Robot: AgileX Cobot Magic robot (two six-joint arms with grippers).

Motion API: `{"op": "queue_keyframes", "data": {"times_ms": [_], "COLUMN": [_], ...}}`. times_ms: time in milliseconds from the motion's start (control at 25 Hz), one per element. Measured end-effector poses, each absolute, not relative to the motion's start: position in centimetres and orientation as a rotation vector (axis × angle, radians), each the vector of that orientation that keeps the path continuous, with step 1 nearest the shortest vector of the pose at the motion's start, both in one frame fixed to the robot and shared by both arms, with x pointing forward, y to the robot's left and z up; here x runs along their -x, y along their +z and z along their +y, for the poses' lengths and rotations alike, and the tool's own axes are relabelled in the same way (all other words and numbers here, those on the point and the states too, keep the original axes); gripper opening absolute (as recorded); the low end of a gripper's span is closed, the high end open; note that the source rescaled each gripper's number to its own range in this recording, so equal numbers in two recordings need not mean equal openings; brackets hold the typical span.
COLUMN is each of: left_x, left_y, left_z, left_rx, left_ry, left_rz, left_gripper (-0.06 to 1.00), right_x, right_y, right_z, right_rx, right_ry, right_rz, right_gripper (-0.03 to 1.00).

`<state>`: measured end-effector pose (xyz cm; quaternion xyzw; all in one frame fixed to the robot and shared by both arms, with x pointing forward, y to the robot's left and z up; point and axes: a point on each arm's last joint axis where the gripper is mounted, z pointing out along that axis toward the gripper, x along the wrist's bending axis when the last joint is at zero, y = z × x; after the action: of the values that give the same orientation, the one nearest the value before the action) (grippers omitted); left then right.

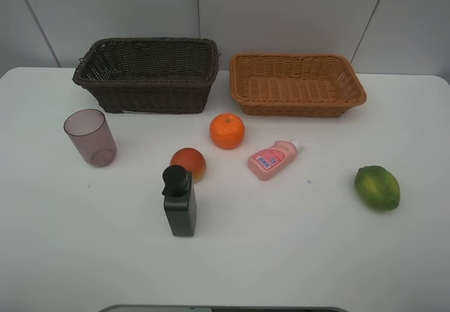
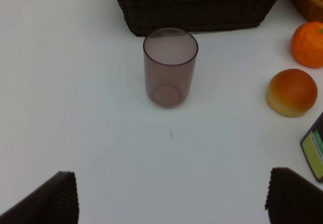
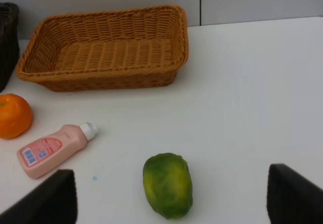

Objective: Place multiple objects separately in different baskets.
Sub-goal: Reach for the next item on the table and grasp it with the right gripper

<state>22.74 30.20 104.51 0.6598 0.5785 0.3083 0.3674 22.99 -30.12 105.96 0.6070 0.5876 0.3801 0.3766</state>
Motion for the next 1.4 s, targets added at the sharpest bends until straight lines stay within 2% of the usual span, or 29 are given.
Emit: {"op": "queue_keyframes", "data": {"times_ms": [280,600,960,1400], "left_x": [-22.7,-22.7,-22.7,-22.7], "left_y": [104.5,104.5,104.5,104.5], "left_z": [30.2,30.2,30.2,30.2], "left_rx": [-1.695,-1.694,-1.694,-1.693], "left_ry": [0.792,0.793,0.793,0.793], "left_rz": [1.486,1.485,1.485,1.485], "left_gripper": [0.96,0.96,0.96,0.96], "right_x": [-26.6,-34.2,-42.3,-46.4], "right_y": [107.6,109.4,106.4,103.2], "right_z": [-30.1,-30.0,-28.8,-23.7], "right_rx": [-1.675,-1.844,-1.946,-1.798], "right_ry": [0.841,0.629,0.413,0.347], "right_rz": [1.627,1.802,2.026,2.298], "right_gripper": [0.62,0.62,0.62,0.62]}}
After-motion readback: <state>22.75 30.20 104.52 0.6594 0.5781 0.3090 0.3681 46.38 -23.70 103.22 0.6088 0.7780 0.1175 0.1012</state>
